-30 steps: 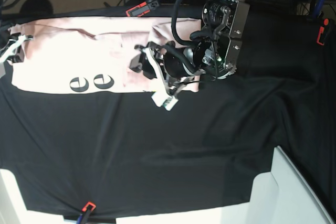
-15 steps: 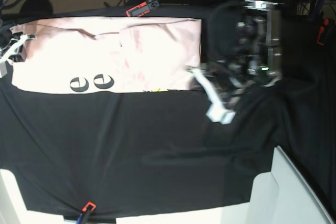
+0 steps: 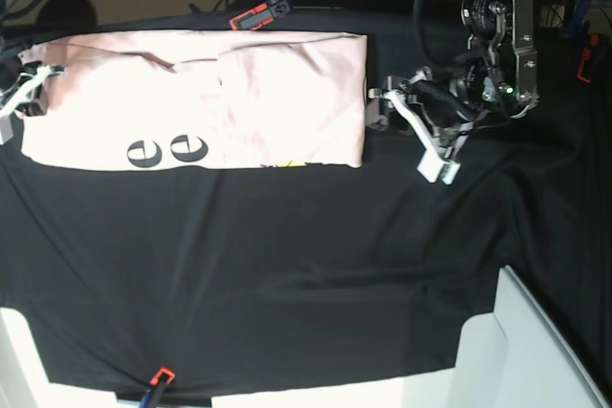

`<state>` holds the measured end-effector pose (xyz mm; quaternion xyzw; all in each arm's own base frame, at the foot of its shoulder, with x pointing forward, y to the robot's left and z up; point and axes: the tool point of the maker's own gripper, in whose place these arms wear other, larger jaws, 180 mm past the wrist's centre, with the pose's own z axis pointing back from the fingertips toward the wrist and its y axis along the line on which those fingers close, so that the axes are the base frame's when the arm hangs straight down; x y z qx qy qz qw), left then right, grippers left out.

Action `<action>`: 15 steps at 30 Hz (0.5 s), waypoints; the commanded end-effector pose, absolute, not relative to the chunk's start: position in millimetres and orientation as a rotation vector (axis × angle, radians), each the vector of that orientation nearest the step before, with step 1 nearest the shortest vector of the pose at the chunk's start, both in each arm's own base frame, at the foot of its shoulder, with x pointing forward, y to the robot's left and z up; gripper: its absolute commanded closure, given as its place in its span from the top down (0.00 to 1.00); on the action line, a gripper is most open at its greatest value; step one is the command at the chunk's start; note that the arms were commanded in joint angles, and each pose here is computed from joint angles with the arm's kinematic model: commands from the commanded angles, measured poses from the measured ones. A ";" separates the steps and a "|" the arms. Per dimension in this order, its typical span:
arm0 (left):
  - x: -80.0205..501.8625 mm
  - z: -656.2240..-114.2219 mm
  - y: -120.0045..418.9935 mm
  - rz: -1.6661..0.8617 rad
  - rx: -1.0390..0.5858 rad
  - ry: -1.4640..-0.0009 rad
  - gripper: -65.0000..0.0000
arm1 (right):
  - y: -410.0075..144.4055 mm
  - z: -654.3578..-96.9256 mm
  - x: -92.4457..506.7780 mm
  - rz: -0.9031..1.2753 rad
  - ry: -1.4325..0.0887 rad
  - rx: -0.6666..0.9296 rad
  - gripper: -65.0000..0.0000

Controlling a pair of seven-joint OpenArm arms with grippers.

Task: Fold the T-shirt properly
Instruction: 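Press the folded end flat with the left gripper and release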

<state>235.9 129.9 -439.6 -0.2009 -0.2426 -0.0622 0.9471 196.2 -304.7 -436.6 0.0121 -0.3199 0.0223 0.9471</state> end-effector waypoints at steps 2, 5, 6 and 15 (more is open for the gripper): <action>245.7 -433.0 137.7 -0.114 -0.405 -0.529 0.51 | -312.2 -426.4 202.4 0.055 -0.687 0.010 0.07; 243.4 -444.7 140.0 -0.096 -0.410 -0.493 0.51 | -311.8 -427.0 202.2 0.055 -0.685 0.012 0.07; 243.1 -448.3 139.2 -0.092 -0.416 -0.481 0.51 | -311.3 -427.3 202.1 0.054 -0.685 0.013 0.07; 225.4 -454.6 111.5 -0.227 -0.634 -0.480 0.52 | -311.0 -427.3 202.1 0.056 -0.685 0.014 0.07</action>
